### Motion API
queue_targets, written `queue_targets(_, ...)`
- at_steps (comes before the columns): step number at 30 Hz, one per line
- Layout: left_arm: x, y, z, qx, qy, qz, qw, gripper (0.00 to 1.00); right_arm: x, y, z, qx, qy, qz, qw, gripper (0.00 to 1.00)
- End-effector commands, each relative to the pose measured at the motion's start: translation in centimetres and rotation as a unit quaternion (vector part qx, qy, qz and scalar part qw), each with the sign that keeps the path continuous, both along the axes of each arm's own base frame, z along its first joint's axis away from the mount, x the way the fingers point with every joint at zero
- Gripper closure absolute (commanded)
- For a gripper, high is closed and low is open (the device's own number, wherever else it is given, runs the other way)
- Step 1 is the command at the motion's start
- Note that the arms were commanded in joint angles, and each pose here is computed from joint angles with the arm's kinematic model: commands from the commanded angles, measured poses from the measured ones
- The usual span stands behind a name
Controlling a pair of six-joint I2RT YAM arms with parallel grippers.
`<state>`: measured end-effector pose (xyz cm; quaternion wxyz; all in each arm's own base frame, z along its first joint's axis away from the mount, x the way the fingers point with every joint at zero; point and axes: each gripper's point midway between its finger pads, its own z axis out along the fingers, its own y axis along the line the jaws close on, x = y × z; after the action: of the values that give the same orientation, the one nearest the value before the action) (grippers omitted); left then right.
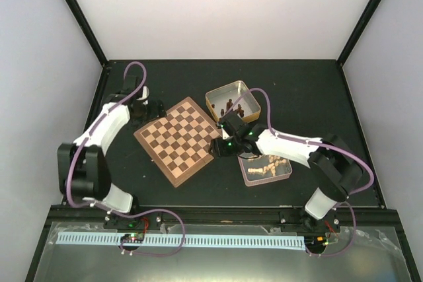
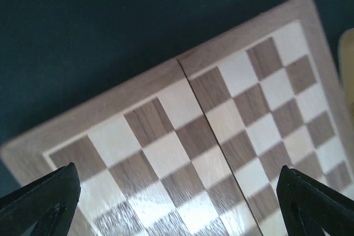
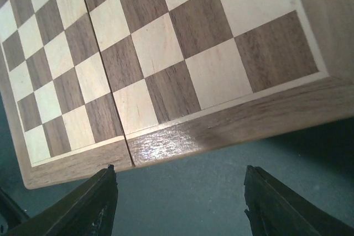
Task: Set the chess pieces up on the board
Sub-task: Adjust the chessboard at the center of the board.
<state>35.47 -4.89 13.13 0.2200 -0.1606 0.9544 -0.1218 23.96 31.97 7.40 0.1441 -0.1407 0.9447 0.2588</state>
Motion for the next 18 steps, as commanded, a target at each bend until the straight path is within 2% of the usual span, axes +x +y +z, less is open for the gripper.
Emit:
queue_targets(1,1.7,1.1,-2.2,0.032,0.037,-0.039,0.998,0.01,0.5,0.9,-0.6,-0.015,-0.008,0.014,1.000,0.36)
queue_targets(10,4.6,3.5,-5.0,0.028,0.068,-0.028,0.997,0.01,-0.2,1.8,-3.5,-0.030,0.025,0.056,0.998,0.34)
queue_targets(18,4.6,3.2,-7.7,-0.019,0.088,-0.036,0.995,0.01,0.7,2.7,-4.4,-0.033,0.023,0.062,0.997,0.34)
